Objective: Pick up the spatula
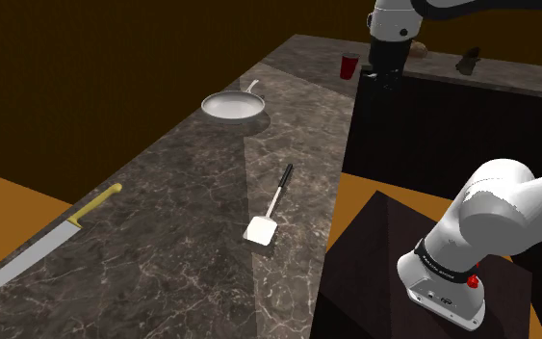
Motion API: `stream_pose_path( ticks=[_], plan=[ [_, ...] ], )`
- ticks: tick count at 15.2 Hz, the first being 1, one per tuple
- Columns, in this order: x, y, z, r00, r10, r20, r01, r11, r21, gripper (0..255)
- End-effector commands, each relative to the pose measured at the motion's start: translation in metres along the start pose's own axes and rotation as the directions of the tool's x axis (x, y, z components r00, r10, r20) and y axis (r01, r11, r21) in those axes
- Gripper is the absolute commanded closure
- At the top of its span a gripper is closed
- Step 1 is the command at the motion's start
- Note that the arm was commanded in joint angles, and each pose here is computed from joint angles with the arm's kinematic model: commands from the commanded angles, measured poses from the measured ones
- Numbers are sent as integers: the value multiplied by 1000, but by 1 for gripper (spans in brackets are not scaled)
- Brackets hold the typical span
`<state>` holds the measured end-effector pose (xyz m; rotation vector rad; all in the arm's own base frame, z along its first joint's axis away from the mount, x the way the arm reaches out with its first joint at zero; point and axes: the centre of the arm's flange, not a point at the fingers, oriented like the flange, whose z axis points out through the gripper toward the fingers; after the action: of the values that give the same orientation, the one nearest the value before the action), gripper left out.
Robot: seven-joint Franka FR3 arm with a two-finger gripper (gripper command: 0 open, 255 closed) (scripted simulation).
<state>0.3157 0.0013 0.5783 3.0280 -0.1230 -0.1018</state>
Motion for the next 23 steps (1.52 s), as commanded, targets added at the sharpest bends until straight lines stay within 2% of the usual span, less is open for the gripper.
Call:
stream_pose_path(
  ticks=[1, 3, 6, 8, 11, 14, 17, 20, 23],
  plan=[
    [0, 0, 0, 1000, 0, 0, 0, 1000, 0, 0],
    [-6, -22, 11, 996, 92, -4, -92, 996, 8, 0],
    [-11, -57, 27, 973, 229, -9, -229, 973, 22, 0],
    [-11, -80, 37, 948, 319, -11, -318, 948, 31, 0],
    [-8, -115, 53, 895, 447, -12, -446, 894, 45, 0],
    [0, -149, 67, 824, 566, -12, -565, 823, 59, 0],
    [13, -182, 82, 738, 675, -9, -673, 736, 73, 0],
    [31, -213, 95, 637, 771, -5, -768, 635, 87, 0],
    [52, -241, 109, 524, 852, 1, -848, 521, 99, 0]
  ],
)
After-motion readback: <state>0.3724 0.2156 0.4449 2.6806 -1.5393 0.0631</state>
